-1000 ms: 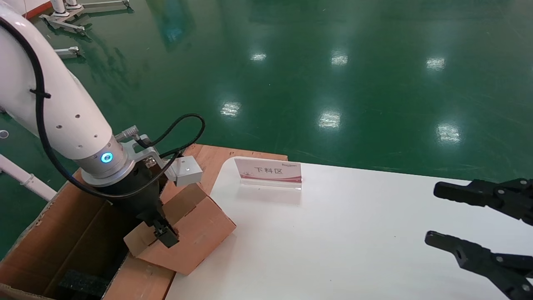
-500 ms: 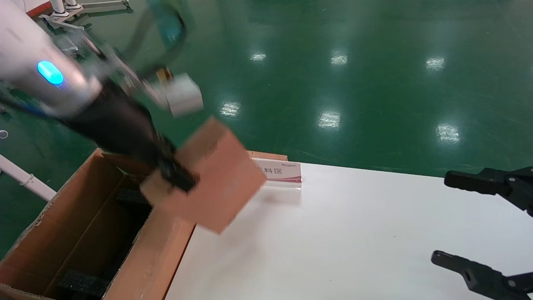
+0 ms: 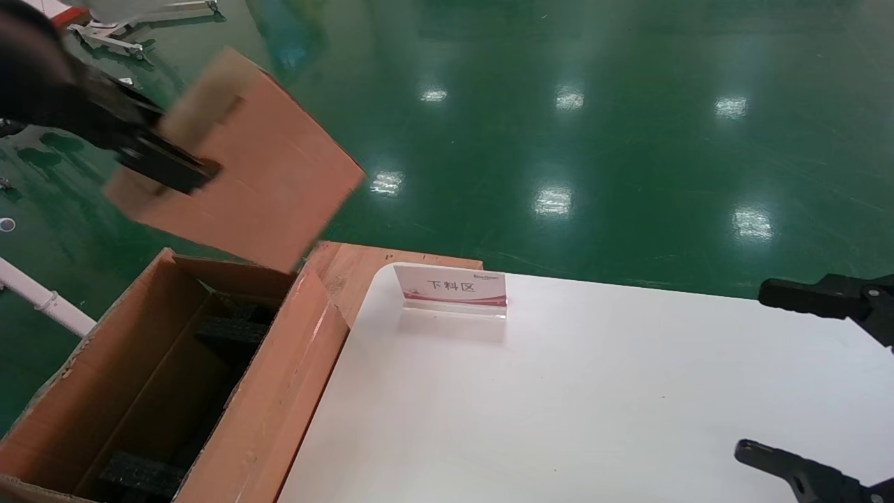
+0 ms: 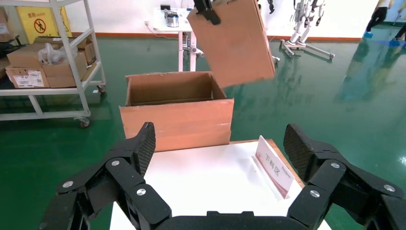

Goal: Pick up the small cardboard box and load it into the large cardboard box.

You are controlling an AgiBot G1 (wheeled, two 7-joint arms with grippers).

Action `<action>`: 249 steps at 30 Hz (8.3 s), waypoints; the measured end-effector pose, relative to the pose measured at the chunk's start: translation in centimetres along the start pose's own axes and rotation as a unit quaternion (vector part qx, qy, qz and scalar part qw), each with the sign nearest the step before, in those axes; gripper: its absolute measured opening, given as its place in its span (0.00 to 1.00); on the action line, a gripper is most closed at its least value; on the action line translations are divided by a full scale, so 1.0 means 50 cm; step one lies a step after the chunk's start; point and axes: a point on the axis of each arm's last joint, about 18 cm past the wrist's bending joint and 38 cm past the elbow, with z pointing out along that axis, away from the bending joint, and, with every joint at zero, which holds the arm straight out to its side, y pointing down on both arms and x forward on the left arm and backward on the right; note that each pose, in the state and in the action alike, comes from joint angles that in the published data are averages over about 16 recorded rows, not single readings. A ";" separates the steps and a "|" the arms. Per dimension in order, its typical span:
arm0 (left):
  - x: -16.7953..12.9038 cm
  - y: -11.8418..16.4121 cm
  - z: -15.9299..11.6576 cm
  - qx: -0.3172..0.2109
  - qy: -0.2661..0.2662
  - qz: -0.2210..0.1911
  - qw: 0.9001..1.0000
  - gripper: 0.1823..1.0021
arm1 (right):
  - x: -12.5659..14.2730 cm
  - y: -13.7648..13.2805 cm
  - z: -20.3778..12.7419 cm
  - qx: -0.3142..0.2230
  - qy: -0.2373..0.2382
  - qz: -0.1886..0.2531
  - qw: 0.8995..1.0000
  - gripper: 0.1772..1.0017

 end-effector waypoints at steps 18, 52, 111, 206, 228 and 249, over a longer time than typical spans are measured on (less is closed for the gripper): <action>-0.104 0.178 0.017 -0.154 -0.036 -0.062 0.986 0.08 | 0.000 0.000 0.000 0.000 0.000 0.000 1.000 1.00; -0.107 0.302 0.153 -0.197 0.035 -0.215 0.956 0.08 | 0.000 0.000 0.000 0.000 0.000 0.000 1.000 1.00; -0.188 0.378 0.331 -0.238 -0.063 -0.231 0.941 0.08 | 0.000 0.000 0.000 0.000 0.000 0.000 1.000 1.00; -0.192 0.433 0.429 -0.271 -0.115 -0.222 0.930 0.55 | 0.000 0.000 0.000 0.000 0.000 0.000 1.000 1.00; -0.204 0.250 0.305 -0.059 -0.020 -0.149 0.987 0.97 | 0.000 0.000 0.000 0.000 0.000 0.000 1.000 1.00; -0.045 0.163 0.373 0.058 0.180 -0.074 0.979 1.00 | 0.001 0.000 -0.001 0.000 0.001 0.000 1.000 1.00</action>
